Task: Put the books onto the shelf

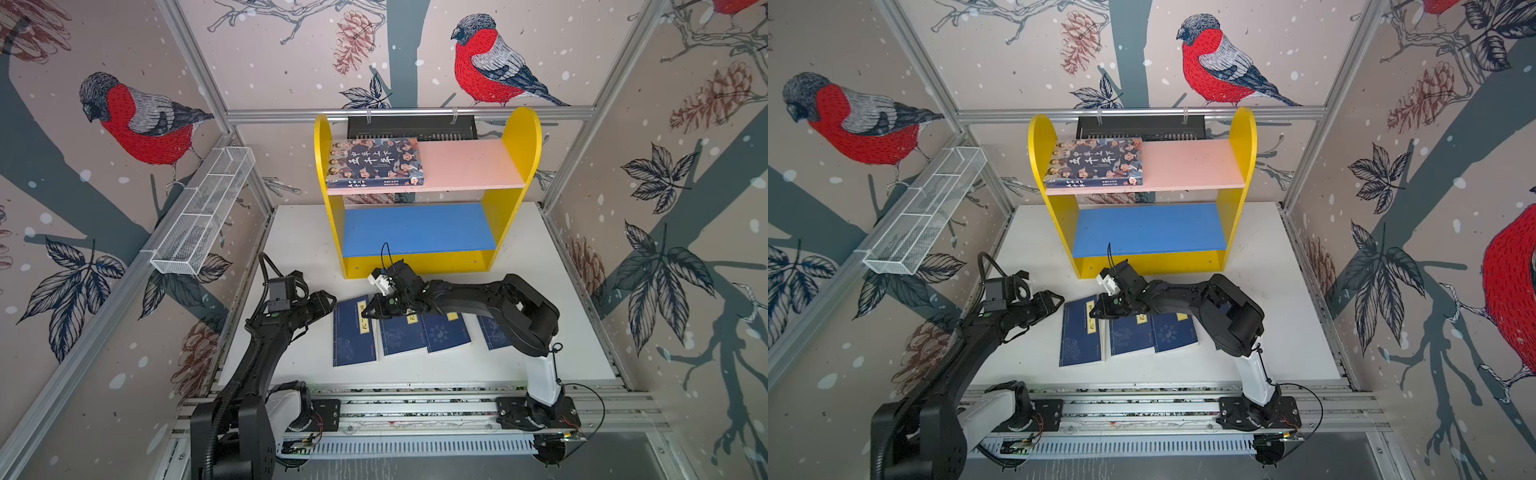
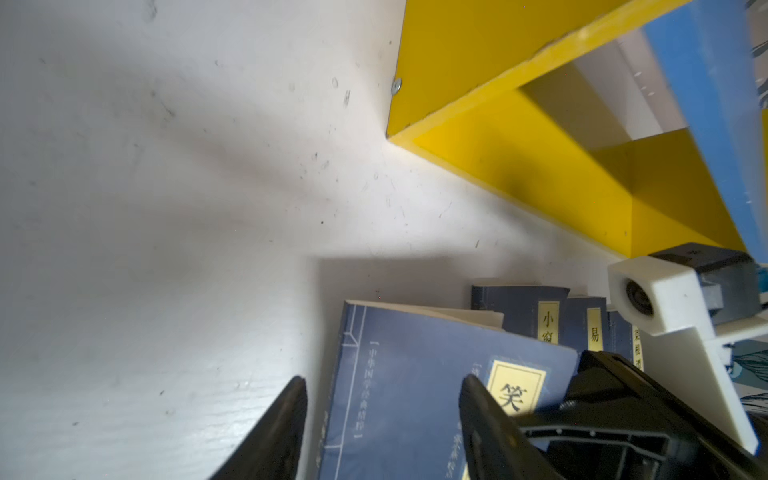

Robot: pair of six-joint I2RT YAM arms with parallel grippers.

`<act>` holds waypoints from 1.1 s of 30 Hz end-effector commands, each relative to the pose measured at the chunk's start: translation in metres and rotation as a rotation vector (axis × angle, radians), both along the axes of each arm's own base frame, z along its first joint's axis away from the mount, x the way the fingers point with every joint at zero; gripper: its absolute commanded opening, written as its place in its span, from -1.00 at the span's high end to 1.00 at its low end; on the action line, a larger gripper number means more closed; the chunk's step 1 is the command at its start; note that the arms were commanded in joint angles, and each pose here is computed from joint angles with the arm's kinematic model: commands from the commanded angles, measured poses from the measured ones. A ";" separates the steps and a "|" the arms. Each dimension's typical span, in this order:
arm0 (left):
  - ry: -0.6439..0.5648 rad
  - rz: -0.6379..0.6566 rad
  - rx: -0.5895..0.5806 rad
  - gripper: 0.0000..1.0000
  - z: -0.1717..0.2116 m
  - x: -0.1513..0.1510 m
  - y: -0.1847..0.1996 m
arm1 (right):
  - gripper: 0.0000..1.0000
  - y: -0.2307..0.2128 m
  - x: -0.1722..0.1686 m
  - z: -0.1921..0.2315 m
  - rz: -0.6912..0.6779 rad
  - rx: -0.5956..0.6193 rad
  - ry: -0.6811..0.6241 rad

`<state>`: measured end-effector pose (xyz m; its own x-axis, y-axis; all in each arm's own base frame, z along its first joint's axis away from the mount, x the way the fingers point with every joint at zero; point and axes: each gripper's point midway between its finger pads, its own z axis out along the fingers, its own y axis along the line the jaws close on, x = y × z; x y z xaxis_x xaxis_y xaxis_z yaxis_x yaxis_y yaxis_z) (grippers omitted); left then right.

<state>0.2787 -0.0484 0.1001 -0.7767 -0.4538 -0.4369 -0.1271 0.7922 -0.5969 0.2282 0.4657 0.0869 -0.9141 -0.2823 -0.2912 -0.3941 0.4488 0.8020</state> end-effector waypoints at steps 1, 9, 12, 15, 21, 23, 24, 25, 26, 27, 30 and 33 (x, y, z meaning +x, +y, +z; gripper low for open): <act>-0.141 -0.082 -0.042 -0.18 0.035 0.012 -0.010 | 0.98 0.006 -0.005 0.036 0.076 0.126 -0.051; -0.370 -0.173 0.127 -0.18 0.127 0.029 -0.002 | 0.99 -0.005 -0.003 0.082 0.134 0.238 -0.095; -0.408 -0.276 0.122 -0.26 0.133 0.021 -0.015 | 0.99 -0.010 -0.003 0.097 0.152 0.277 -0.113; -0.423 -0.309 0.114 -0.29 0.137 0.018 -0.019 | 0.99 -0.016 -0.002 0.110 0.160 0.303 -0.131; -0.454 -0.387 0.038 -0.36 0.151 0.013 -0.034 | 0.99 -0.035 0.003 0.138 0.161 0.346 -0.179; -0.459 -0.440 -0.001 -0.36 0.154 0.008 -0.042 | 0.99 -0.043 0.007 0.146 0.151 0.349 -0.194; -0.466 -0.479 -0.007 -0.36 0.155 0.004 -0.046 | 0.99 -0.047 0.008 0.150 0.148 0.354 -0.203; -0.476 -0.509 0.003 -0.36 0.156 0.001 -0.047 | 0.99 -0.051 0.010 0.154 0.143 0.359 -0.215; -0.481 -0.523 0.015 -0.36 0.156 0.000 -0.048 | 0.99 -0.055 0.012 0.157 0.136 0.360 -0.222; -0.485 -0.531 0.028 -0.36 0.156 0.000 -0.047 | 0.99 -0.058 0.013 0.159 0.133 0.362 -0.228; -0.497 -0.555 0.011 -0.36 0.157 -0.004 -0.051 | 0.99 -0.068 0.014 0.168 0.136 0.382 -0.243; -0.515 -0.600 -0.068 -0.36 0.163 -0.009 -0.060 | 0.99 -0.070 0.011 0.178 0.163 0.404 -0.263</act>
<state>0.2794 -0.0978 0.2563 -0.6148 -0.0747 -0.7851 0.5470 0.6767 -0.4928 0.2474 0.3971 0.2500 -0.7903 -0.2132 -0.5745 -0.6034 0.1075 0.7901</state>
